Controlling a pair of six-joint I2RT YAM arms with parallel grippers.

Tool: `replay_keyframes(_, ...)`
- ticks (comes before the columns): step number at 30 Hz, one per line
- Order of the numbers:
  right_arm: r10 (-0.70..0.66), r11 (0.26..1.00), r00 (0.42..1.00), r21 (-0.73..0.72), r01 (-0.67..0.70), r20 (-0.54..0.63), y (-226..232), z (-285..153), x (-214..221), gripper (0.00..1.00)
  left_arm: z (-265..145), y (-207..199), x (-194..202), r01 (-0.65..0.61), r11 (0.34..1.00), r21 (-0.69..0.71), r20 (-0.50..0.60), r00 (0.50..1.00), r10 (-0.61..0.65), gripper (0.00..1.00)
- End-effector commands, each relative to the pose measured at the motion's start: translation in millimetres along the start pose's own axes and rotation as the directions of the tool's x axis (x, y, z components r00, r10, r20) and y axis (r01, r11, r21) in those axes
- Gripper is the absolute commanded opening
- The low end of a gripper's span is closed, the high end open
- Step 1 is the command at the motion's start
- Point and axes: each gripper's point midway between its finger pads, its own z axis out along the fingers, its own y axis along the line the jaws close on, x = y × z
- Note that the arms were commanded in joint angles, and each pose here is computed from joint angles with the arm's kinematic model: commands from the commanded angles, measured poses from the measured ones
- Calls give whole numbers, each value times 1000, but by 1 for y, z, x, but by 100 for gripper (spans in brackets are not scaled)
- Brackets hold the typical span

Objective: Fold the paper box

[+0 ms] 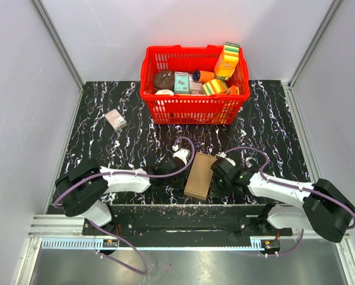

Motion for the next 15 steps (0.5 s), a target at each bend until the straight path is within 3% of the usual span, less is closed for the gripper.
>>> replay_keyframes(1,20,996,1000,-86,-18,22,22,-1,-5,0,-4,-24,-1,8,998,64,13,1000,-9,0)
replay_keyframes(11,68,991,996,-120,-60,64,30,-4,-14,0,-3,-36,3,36,996,84,13,999,-38,0)
replay_keyframes(15,39,998,997,-42,-36,66,16,-5,-14,0,-4,-25,4,35,999,33,21,999,-36,0)
